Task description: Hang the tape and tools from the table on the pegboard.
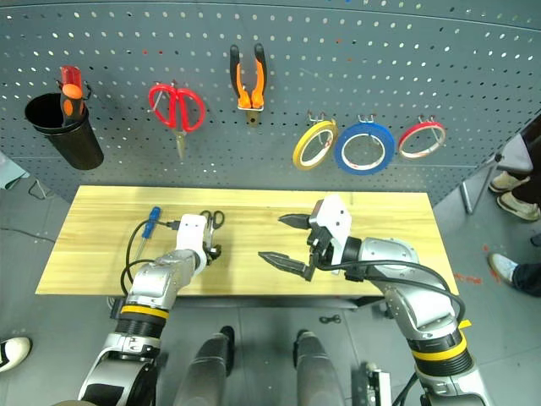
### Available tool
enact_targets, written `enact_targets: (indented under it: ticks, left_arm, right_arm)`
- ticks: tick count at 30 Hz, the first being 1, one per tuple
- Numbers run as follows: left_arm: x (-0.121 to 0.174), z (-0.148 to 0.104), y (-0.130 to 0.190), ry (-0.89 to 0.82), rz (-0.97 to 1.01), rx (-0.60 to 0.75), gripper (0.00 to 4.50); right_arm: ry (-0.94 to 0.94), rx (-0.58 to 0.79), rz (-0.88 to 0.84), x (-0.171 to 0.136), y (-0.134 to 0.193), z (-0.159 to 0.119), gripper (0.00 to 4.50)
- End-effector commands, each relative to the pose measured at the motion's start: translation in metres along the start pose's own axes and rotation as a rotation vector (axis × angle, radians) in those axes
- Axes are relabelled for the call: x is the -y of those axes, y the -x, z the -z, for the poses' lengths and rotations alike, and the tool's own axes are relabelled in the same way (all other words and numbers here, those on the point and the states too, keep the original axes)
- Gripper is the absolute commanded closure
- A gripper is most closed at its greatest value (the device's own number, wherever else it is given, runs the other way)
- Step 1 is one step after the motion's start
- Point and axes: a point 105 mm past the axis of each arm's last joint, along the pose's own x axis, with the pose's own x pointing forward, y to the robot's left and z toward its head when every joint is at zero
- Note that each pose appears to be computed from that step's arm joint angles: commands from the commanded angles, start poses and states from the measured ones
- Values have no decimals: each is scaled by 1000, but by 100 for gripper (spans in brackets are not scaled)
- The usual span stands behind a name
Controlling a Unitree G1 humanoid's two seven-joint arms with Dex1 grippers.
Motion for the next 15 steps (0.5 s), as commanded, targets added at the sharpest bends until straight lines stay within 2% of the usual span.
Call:
enact_targets:
  ticks: [1, 3, 4, 8, 11, 15]
  left_arm:
    - [-2, 4, -3, -5, 7, -17, 328]
    - [-3, 2, -3, -7, 5, -8, 430]
    - [-4, 1, -3, -5, 3, -4, 447]
    - [-4, -4, -1, -5, 4, 27, 447]
    - [2, -27, 10, -91, 40, 158, 447]
    - [-2, -54, 45, -204, 53, 366, 447]
  right_arm:
    - [58, 40, -11, -2, 0, -15, 0]
    - [75, 31, -12, -1, 0, -14, 0]
    - [82, 28, -10, 0, 0, -14, 0]
    - [86, 36, 8, 5, -1, -14, 0]
    - [88, 52, 22, 7, -1, -16, 0]
    - [121, 76, 56, 6, 3, -22, 0]
